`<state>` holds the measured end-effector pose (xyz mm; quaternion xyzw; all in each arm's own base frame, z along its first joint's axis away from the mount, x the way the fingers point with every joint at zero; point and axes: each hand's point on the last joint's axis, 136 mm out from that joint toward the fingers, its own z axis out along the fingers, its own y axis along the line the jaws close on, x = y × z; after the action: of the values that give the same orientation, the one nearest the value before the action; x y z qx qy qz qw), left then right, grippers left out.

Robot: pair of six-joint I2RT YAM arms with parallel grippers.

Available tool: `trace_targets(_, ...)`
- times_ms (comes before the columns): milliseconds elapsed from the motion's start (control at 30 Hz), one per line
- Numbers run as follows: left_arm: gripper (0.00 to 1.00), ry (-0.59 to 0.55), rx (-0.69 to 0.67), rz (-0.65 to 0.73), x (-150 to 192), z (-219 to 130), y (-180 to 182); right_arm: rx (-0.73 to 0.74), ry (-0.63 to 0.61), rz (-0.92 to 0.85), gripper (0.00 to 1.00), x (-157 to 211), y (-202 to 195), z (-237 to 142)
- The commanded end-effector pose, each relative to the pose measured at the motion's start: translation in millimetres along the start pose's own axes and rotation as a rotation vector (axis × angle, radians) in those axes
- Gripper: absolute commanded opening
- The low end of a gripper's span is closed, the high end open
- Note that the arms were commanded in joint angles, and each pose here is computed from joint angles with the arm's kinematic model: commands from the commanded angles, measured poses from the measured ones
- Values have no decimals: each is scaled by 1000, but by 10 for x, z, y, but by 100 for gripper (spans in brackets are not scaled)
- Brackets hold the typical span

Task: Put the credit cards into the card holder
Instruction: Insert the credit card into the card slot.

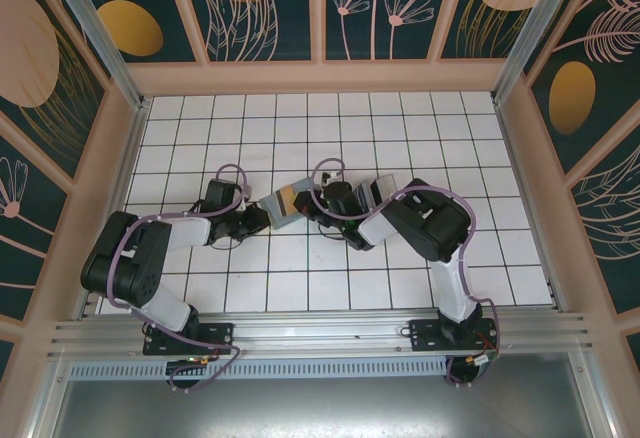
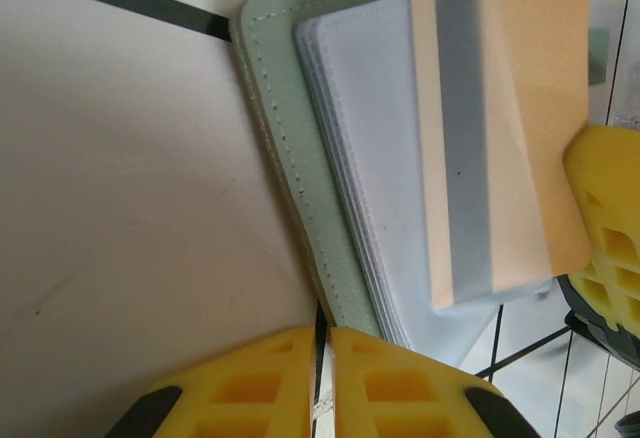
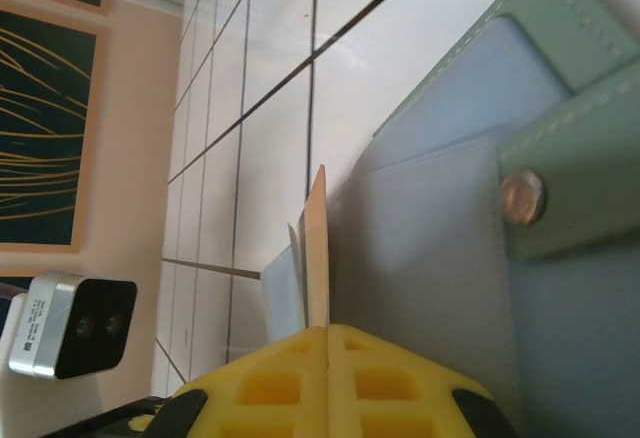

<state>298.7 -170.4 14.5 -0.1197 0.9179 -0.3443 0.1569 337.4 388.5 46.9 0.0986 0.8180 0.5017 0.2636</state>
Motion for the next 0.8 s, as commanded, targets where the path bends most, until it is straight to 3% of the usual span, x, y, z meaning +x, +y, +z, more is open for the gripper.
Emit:
trace_targets(0,13,16,-39,13,22,35,59,26,67,-32,0,190,-76,56)
trace_targets(200,5,-30,-168,10,-55,-7,273,51,121,-107,0,181,-149,-132)
trace_targets(367,0,-15,-181,-19,-21,59,343,41,180,-107,0,213,-221,-225)
trace_targets(767,0,-20,-237,-30,-76,74,424,-13,305,-161,0,268,-113,-164)
